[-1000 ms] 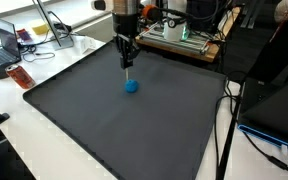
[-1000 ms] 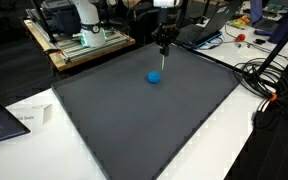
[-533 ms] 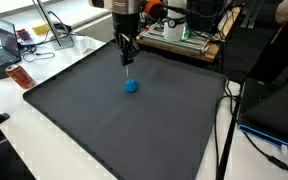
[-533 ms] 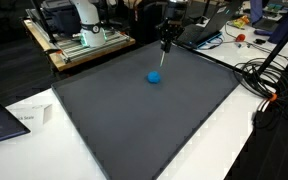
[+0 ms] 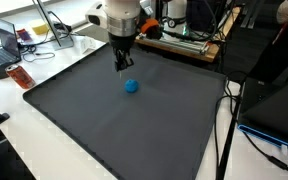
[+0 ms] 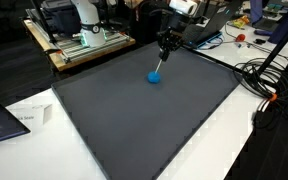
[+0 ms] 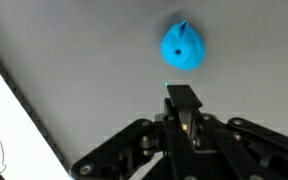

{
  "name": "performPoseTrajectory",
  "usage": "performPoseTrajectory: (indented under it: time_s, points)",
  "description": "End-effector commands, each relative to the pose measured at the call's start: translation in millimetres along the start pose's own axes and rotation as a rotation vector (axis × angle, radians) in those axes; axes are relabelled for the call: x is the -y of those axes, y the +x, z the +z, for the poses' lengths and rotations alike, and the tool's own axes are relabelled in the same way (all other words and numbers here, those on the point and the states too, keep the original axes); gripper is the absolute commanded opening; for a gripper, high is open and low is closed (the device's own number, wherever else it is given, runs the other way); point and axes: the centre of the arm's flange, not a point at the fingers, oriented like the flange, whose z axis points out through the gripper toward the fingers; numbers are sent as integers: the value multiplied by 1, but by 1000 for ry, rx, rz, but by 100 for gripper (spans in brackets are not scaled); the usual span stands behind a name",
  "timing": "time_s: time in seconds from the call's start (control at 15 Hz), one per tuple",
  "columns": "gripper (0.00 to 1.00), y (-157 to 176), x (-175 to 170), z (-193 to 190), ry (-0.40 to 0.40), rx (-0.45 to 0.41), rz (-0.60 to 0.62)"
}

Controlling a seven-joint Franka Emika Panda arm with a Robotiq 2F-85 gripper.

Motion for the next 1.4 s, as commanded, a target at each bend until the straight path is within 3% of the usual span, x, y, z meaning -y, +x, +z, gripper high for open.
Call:
performPoseTrajectory:
  time_s: [0.0, 1.07, 1.33]
  points:
    - [3, 14, 15, 6, -96, -13, 65]
    - [3, 11, 46, 41, -354, -49, 225]
    - [3, 5, 63, 50, -459, -89, 253]
